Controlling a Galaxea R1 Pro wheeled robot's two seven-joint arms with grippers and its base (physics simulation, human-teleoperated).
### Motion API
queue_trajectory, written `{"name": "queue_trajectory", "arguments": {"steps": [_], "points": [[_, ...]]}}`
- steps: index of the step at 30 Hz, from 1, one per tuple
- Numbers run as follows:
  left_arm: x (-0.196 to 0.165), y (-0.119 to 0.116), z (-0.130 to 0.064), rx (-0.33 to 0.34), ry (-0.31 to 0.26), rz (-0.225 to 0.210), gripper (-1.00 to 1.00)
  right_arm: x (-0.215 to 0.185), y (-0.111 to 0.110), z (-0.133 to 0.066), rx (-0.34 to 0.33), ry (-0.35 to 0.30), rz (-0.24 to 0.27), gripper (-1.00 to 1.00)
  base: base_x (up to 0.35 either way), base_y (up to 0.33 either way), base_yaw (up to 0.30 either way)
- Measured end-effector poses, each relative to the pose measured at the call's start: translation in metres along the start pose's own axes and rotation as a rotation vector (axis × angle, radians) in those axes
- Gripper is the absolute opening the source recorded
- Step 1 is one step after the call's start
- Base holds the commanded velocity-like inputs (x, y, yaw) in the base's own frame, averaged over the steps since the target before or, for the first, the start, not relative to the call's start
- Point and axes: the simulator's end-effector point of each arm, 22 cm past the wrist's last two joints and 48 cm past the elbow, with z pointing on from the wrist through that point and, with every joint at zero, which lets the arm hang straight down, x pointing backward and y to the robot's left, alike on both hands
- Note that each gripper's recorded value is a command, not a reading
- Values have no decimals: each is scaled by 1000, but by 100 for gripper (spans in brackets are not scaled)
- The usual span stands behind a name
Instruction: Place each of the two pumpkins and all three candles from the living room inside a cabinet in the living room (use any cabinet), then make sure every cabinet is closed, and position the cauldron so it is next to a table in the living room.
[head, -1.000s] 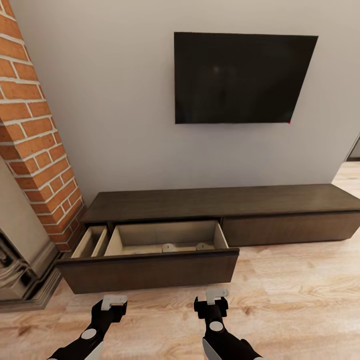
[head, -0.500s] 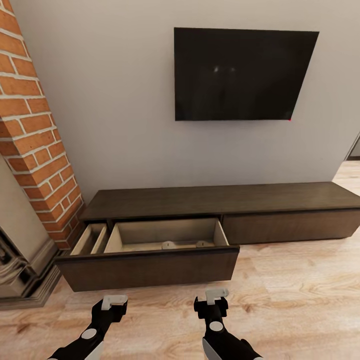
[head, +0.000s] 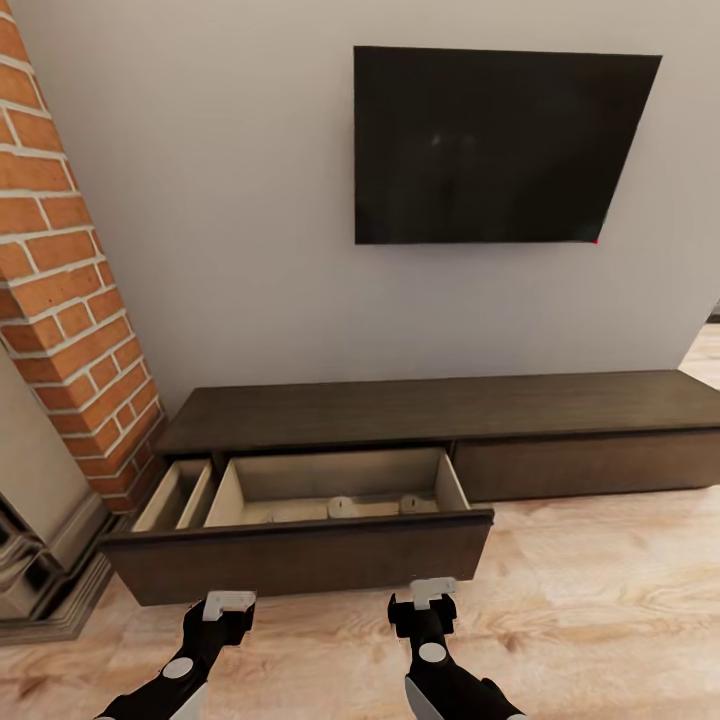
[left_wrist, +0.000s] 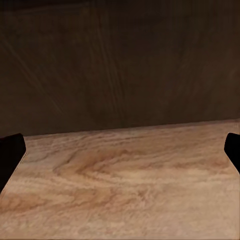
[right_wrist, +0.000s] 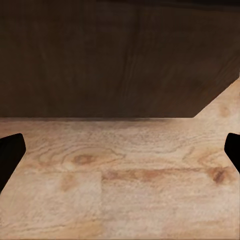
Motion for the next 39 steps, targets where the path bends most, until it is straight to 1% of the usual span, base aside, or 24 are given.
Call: {"name": "queue_trajectory", "arguments": {"steps": [8,11,18,39], "points": [[0,0,0,0,0,1,100,0,0,0,0,1,0,100,303,57,0],[0,0,0,-2,1,-1,100,1,0,0,1,2,0,100,170,10,0],[0,-1,0,-1,1,-3,100,1,0,0,1,2,0,100,40,2,0],[42,-4,21,0,0,0,100,41,6,22,-1,2,1,100,1,0,0]]}}
